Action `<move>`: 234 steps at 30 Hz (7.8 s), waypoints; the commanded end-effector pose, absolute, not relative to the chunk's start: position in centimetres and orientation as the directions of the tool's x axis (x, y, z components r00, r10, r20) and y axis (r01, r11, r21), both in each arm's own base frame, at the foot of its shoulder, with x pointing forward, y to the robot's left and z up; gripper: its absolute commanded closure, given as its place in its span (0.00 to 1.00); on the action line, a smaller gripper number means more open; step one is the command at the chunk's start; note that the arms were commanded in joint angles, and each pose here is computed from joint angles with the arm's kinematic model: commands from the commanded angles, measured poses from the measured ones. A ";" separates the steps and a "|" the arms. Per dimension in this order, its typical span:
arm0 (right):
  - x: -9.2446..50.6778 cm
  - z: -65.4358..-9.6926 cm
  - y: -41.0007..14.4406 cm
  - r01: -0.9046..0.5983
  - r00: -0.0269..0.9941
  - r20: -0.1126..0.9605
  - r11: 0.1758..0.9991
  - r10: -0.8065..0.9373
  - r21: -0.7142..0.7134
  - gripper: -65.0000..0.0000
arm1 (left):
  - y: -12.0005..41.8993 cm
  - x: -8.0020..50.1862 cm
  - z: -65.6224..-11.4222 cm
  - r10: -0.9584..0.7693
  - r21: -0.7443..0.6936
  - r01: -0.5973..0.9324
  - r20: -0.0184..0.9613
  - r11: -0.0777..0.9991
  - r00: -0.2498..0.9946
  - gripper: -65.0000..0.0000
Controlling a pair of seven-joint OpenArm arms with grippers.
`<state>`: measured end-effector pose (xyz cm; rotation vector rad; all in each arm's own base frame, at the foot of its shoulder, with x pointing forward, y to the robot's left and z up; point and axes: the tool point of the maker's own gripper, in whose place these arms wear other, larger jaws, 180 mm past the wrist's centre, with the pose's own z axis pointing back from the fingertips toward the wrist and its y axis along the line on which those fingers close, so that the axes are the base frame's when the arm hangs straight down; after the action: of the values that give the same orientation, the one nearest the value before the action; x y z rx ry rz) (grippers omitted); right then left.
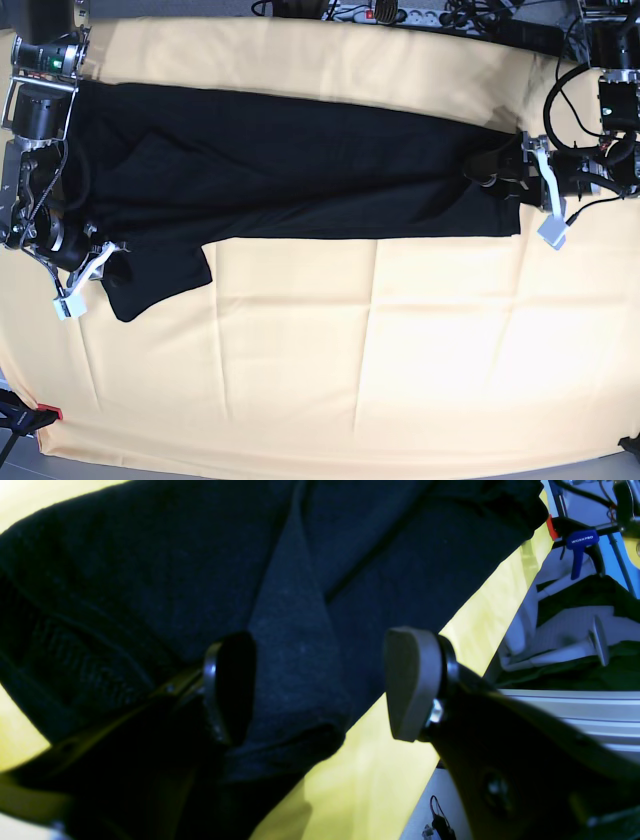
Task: Fold the T-shirt properly
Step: 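Tuck the hanging sleeve under with the right gripper, then grasp both ends of the folded strip with both grippers, then fold the strip end with the left gripper toward the right gripper, then fold the strip end with the right gripper toward the middle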
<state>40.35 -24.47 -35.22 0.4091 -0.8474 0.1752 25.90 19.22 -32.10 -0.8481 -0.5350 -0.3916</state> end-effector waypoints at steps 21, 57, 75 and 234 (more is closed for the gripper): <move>29.3 -26.9 -16.1 -0.686 0.497 0.824 0.705 0.272 0.181 1.00 | 19.6 26.7 -30.7 -0.123 -0.568 0.564 0.631 0.599 0.766 0.35; 20.2 -31.3 -20.5 -0.755 0.609 0.486 0.645 0.627 0.116 0.96 | 24.9 27.4 -28.2 -0.234 -0.436 0.581 0.624 0.688 0.745 0.35; 22.2 -25.2 -20.5 -0.771 0.526 0.593 0.636 0.610 0.029 0.56 | 29.9 27.4 -25.3 -0.335 -0.303 0.576 0.577 0.760 0.745 0.35; 22.0 -37.1 -22.1 -0.111 0.765 0.572 0.815 -0.296 0.569 0.33 | 15.6 28.3 -34.3 -0.031 -0.453 0.513 0.727 0.729 0.686 1.00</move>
<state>22.12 -21.69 -37.19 0.6424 -0.7145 -0.1182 27.42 15.24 -35.50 -0.6972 -0.7204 -0.3274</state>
